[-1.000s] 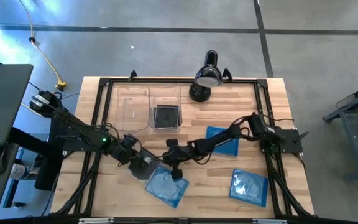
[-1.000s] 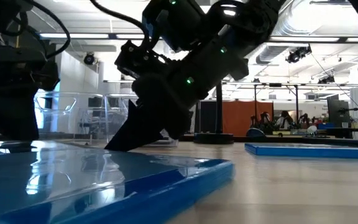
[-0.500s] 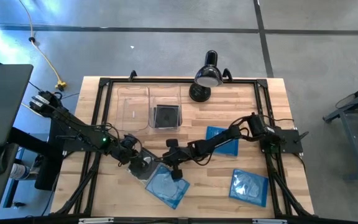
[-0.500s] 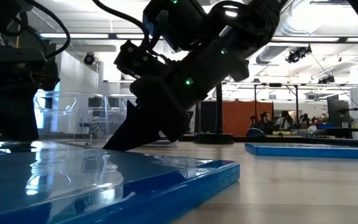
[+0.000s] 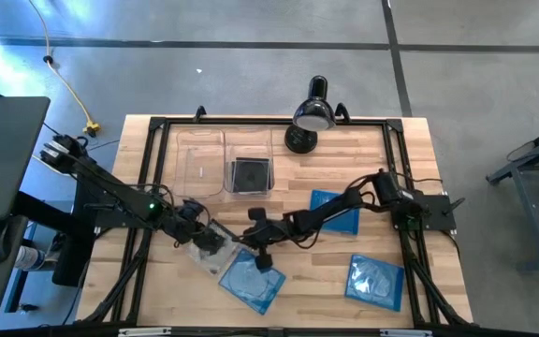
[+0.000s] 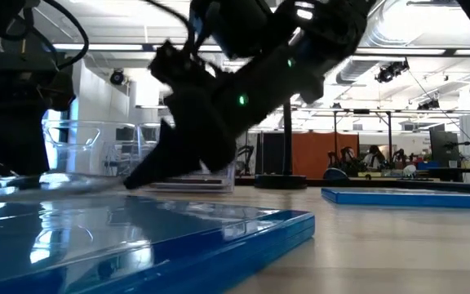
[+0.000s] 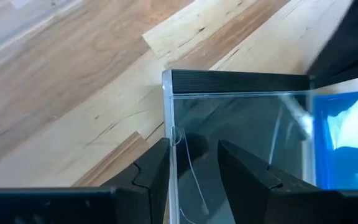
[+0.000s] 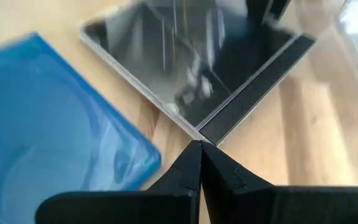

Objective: Pick & place jewel cases by type
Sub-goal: Put the black CD case into the right transparent bin

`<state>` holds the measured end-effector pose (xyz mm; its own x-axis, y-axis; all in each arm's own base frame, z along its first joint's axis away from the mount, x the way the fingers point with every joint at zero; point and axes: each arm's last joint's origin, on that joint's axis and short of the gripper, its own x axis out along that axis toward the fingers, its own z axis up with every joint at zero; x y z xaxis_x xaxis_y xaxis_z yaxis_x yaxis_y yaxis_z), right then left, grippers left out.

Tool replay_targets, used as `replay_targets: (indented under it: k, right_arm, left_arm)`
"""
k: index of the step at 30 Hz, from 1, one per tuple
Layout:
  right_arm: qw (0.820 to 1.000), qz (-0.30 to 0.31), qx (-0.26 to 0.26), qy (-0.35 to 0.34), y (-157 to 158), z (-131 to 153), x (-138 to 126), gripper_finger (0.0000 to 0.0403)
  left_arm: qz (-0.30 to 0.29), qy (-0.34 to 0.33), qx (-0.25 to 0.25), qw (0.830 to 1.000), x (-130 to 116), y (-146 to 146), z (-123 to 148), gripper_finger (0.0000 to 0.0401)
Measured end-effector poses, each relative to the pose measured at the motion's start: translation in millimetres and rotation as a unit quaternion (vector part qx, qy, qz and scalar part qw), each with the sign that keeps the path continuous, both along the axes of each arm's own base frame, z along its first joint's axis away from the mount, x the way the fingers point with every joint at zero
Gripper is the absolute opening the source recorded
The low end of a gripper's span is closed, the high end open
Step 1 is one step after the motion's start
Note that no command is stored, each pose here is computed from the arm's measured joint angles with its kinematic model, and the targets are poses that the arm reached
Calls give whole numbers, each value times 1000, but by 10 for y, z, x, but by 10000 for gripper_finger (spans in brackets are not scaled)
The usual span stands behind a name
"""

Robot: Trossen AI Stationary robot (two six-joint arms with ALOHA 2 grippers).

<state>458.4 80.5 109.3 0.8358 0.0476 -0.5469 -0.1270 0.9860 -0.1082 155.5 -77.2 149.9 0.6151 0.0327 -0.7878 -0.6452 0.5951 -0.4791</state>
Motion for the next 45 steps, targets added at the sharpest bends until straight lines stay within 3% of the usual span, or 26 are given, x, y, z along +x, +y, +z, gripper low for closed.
replay_targets:
  k: [8, 26, 45]
  right_arm:
    - [1000, 8, -4, -28, 59, 183, 2, 0]
    - [999, 29, -30, 18, 573, 103, -185, 0]
    - [998, 13, -38, 41, 764, 61, -290, 0]
  left_arm:
    - [-3, 2, -3, 1000, 0, -3, -1, 129]
    - [-32, -89, -33, 995, 188, -111, 88, 129]
    - [-55, -66, -51, 995, 276, -186, -50, 129]
